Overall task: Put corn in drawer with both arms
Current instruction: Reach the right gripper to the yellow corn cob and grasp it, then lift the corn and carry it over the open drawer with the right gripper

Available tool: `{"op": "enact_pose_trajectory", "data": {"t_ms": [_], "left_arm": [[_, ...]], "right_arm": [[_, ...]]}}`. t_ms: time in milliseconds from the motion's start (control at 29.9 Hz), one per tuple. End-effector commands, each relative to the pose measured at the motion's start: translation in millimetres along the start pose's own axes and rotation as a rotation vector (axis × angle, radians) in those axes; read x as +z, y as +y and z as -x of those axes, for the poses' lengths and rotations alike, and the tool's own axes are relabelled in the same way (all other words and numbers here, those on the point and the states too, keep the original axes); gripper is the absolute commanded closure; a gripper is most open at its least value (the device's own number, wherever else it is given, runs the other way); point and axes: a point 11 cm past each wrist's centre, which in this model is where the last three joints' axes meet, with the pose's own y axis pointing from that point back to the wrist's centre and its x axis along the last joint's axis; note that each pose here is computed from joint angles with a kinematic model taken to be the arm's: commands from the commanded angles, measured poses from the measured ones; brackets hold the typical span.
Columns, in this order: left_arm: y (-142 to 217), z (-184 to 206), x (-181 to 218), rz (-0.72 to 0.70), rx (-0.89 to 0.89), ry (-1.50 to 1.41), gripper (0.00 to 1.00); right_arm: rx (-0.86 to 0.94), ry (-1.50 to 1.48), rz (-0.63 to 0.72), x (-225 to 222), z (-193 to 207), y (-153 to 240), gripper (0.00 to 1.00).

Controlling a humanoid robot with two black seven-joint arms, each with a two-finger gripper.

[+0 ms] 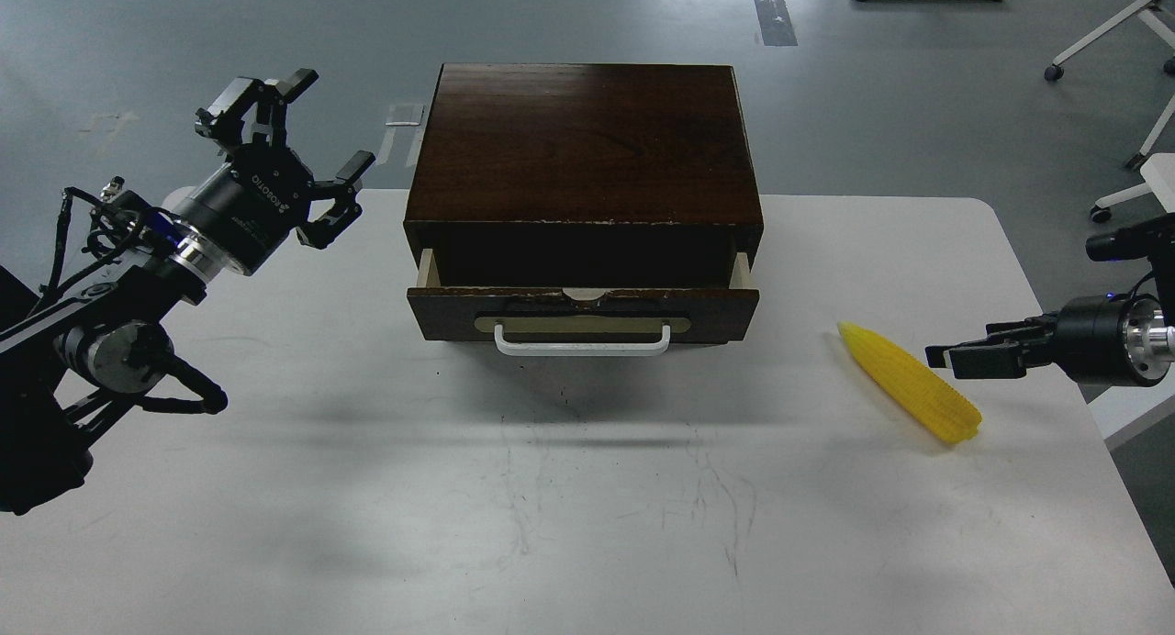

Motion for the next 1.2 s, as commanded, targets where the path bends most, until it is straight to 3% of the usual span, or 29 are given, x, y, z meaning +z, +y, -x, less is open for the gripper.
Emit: {"op": "enact_pose_trajectory", "data": {"t_ms": [0,401,601,869,936,1036,1169], "left_arm": [[-1,1,-1,0.000,-0.002,0.004,0.02],[-2,3,-3,0.000,-0.003,0.009,0.02],[-2,3,-4,0.000,-0.004,0.010,0.02],[-2,3,-4,0.000,-0.006,0.011,0.02],[-2,4,-4,-0.001,-0.006,0.012,0.02],[-2,4,-4,-0.001,-0.006,0.012,0.02],[-1,3,-4,-0.001,-0.005,0.011,0.02]], "right_arm": [[-0.035,-0.006,0.013,4,8,-15,0.01],[-0.056,0.023,0.052,16,22,-30,0.04],[-0.089,0.030,0.056,15,29,-41,0.16],[-0.096,0.036,0.044,10,29,-49,0.65],[-0.097,0.035,0.044,10,30,-49,0.84],[-0.100,0.037,0.045,11,30,-47,0.97],[-0.026,0.066,0.055,11,-5,-30,0.97]]}}
